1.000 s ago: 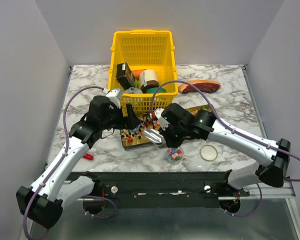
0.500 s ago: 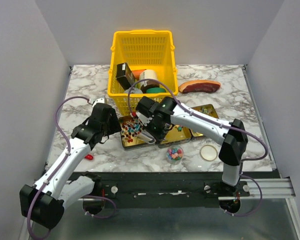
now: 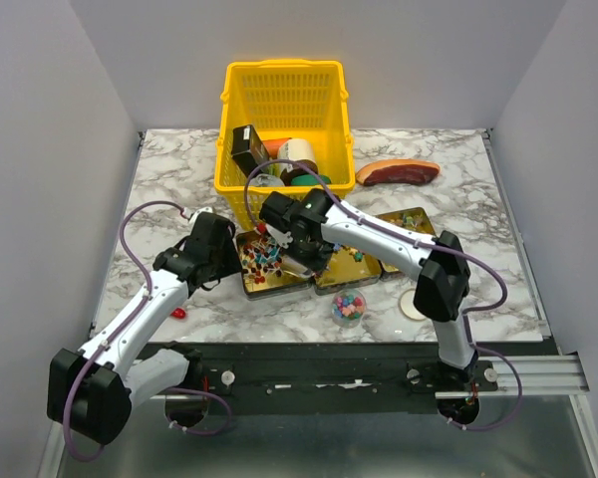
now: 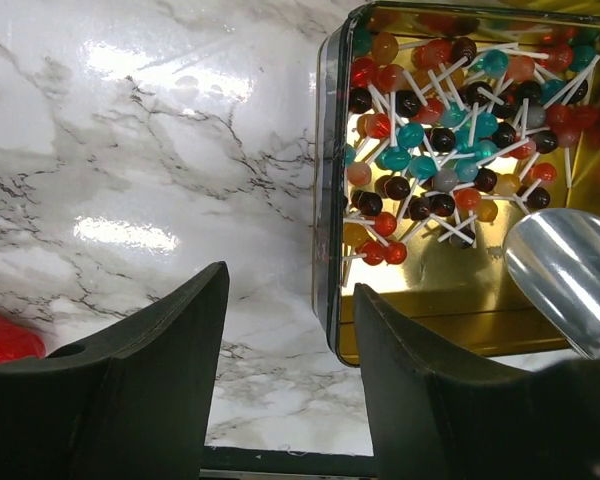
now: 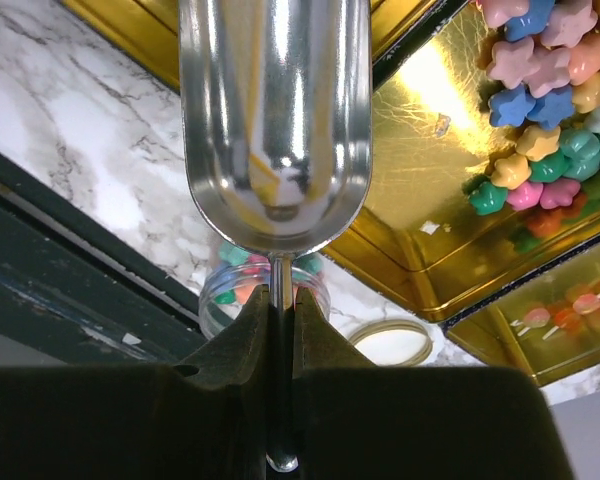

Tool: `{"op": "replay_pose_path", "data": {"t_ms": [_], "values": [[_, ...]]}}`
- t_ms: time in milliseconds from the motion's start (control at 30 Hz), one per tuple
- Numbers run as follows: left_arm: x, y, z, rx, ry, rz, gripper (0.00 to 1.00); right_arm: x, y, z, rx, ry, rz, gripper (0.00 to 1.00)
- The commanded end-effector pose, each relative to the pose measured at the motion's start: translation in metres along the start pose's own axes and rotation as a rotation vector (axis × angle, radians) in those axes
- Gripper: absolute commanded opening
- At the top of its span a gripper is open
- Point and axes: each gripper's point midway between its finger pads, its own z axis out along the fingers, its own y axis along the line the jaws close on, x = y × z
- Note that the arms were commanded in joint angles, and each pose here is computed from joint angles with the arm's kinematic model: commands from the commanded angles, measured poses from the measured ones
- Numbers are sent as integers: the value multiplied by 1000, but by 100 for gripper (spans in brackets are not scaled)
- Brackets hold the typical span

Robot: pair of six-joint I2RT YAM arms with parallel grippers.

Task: Pack the candies
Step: Scoop the fake candies from the storage box.

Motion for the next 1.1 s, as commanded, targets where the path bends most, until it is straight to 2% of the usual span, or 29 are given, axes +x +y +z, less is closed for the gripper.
{"op": "replay_pose_path", "data": {"t_ms": [0, 233, 500, 867, 1067], "values": [[-7, 2, 2, -10, -34, -29, 63, 3, -16, 17, 86, 79, -35, 1], [-8, 2, 2, -8, -35, -30, 63, -3, -27, 30, 153, 98, -56, 1], [-7, 6, 3, -20, -31, -34, 61, -23, -28, 39, 171, 55, -86, 1], [-20, 10, -8, -23, -84, -58, 58, -58, -8, 57, 67, -85, -103, 1], [-16, 14, -6, -39, -69, -67, 57, -67, 1, 63, 19, -160, -131, 1]]}}
